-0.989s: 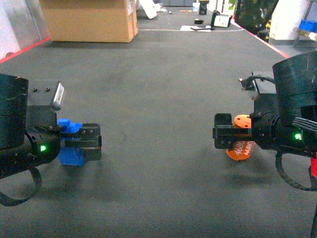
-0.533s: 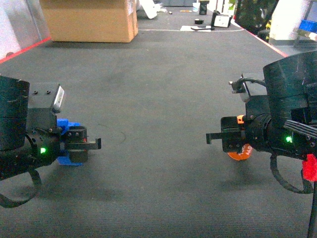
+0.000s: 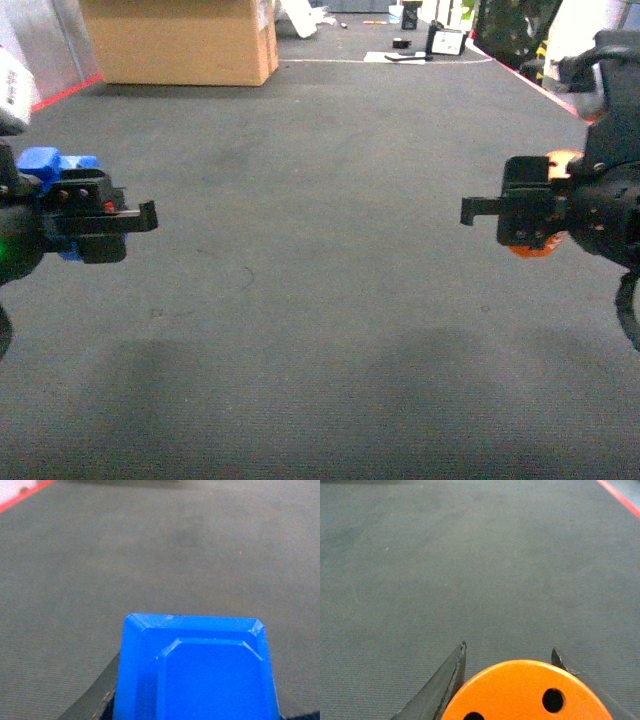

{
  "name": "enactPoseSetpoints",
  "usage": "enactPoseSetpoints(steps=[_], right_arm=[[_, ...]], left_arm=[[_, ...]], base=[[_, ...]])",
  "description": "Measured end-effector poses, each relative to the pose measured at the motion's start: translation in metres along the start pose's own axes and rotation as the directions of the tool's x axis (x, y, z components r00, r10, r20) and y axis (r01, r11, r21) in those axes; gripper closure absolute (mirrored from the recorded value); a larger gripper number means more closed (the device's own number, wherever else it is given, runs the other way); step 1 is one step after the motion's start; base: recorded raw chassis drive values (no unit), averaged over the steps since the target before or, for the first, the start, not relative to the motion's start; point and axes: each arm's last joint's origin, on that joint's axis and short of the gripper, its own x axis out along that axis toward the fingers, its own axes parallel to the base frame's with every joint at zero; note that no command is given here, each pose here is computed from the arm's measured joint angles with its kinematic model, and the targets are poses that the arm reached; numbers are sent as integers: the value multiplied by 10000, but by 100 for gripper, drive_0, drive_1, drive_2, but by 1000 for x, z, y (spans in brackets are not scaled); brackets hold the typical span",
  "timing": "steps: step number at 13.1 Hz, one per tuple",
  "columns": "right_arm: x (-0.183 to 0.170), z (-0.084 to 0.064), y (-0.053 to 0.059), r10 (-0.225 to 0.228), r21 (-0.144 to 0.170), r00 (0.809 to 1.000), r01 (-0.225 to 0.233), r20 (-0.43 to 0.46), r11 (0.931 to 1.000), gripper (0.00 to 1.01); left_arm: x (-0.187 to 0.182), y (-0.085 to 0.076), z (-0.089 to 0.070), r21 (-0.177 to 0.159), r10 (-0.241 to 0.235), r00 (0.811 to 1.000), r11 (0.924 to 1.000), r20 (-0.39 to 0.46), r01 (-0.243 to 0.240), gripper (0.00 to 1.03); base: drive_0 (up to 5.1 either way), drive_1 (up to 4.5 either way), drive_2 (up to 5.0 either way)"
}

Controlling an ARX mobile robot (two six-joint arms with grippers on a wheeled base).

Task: Sort blue parts and orange caps into right shelf containers

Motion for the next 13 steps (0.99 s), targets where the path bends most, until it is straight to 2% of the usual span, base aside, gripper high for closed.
enactPoseSetpoints(steps=[1,4,5,7,8,9,10,12,13], right_arm=[[-16,2,-3,-259,-60,9990,261,374,9996,57],[-71,13,-11,-595,61,9859,593,1566,9982,57],[-90,16,-13,-693,109,9768,685,2024,9976,57],[-121,19,-15,-864,4,9631,892,2549,9960,57],[-133,21,-16,-980,16,9530,1018,2867,9948,57],[-144,24,-15,-1061,-117,9467,1151,3041,9933,57],[-149,26,-15,-961,-173,9415,1074,3231,9941,57],[-147,22,-15,-955,-394,9493,1123,2995,9929,57],[-150,17,-22,-302,-639,9675,476,2509,9968,57]], left_arm=[[-17,0,3,184,264,9984,9995,495,-274,59],[-76,3,19,-221,1024,9715,9947,2138,-1000,59],[-95,3,20,-267,1173,9631,9931,2423,-1142,59],[-122,2,19,-124,1274,9535,9916,2732,-1289,59],[-127,2,24,-132,1230,9443,9921,3053,-1249,59],[-128,3,25,-125,1276,9426,9914,3085,-1302,59],[-126,3,23,21,1310,9455,9904,2980,-1379,59],[-126,3,23,110,1236,9483,9911,2922,-1326,59],[-127,10,18,543,345,9740,9974,2238,-478,59]], base=[[0,0,0],[0,0,0],[0,0,0],[0,0,0],[0,0,0],[0,0,0],[0,0,0],[0,0,0],[0,0,0]])
